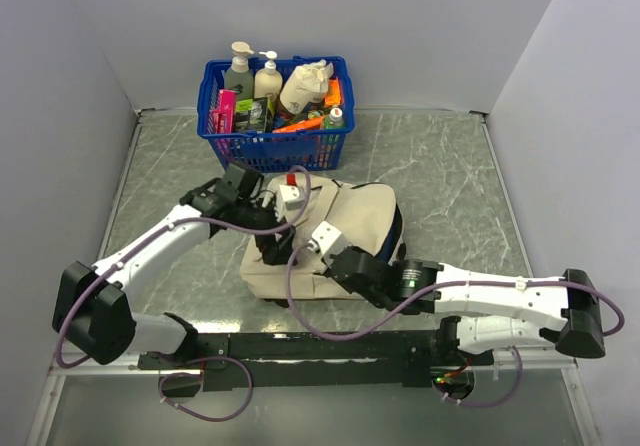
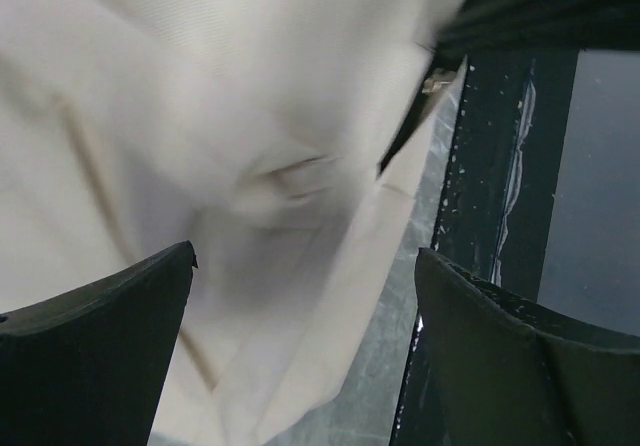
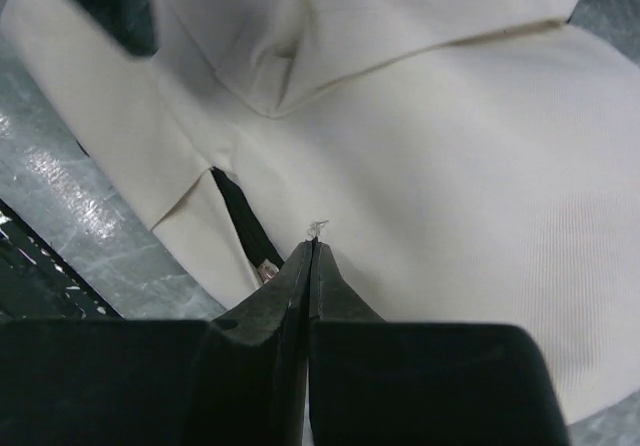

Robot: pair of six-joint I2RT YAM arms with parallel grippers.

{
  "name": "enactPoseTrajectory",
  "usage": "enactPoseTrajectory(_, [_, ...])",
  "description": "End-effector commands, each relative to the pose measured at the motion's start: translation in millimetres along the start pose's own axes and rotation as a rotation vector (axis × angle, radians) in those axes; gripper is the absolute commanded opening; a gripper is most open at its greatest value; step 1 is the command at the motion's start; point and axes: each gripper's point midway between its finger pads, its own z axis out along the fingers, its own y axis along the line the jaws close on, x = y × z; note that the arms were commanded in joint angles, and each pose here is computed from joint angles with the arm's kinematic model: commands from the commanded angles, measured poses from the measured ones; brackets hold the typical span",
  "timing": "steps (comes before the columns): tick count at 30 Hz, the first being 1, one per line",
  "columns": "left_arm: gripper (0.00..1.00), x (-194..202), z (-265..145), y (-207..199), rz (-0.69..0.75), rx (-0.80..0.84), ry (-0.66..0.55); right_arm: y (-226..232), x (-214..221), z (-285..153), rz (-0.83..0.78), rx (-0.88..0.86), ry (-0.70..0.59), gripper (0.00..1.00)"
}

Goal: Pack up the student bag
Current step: Zip the student bag at the center of the board.

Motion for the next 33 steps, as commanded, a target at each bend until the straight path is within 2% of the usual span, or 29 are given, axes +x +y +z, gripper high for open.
enactPoseTrajectory(1, [0.96, -12, 18, -13, 0.099, 0.0, -0.024, -12, 0, -6, 0.155, 0.033, -0.052, 0.0])
enactPoseTrajectory(7, [0.96, -18, 49, -13, 0.218, -0.04, 0.033, -15, 5, -17, 0.293, 0.022, -0.077, 0.0])
enactPoseTrajectory(14, [0.96, -31, 77, -47, 0.369, 0.004, 0.106, -23, 0, -43, 0.479, -0.009, -0.161, 0.0])
enactPoseTrajectory(21, [0.96, -60, 102, -66, 0.456, -0.022, 0.117, -23, 14, -45, 0.541, -0.006, -0.155, 0.0])
enactPoseTrajectory(29, [0.96, -102, 87, -58, 0.434, -0.168, 0.058, -36, 28, -49, 0.604, 0.054, -0.167, 0.0])
enactPoseTrajectory(33, [0.96, -103, 57, -56, 0.454, -0.227, 0.101, -43, 34, -50, 0.63, 0.089, -0.166, 0.0])
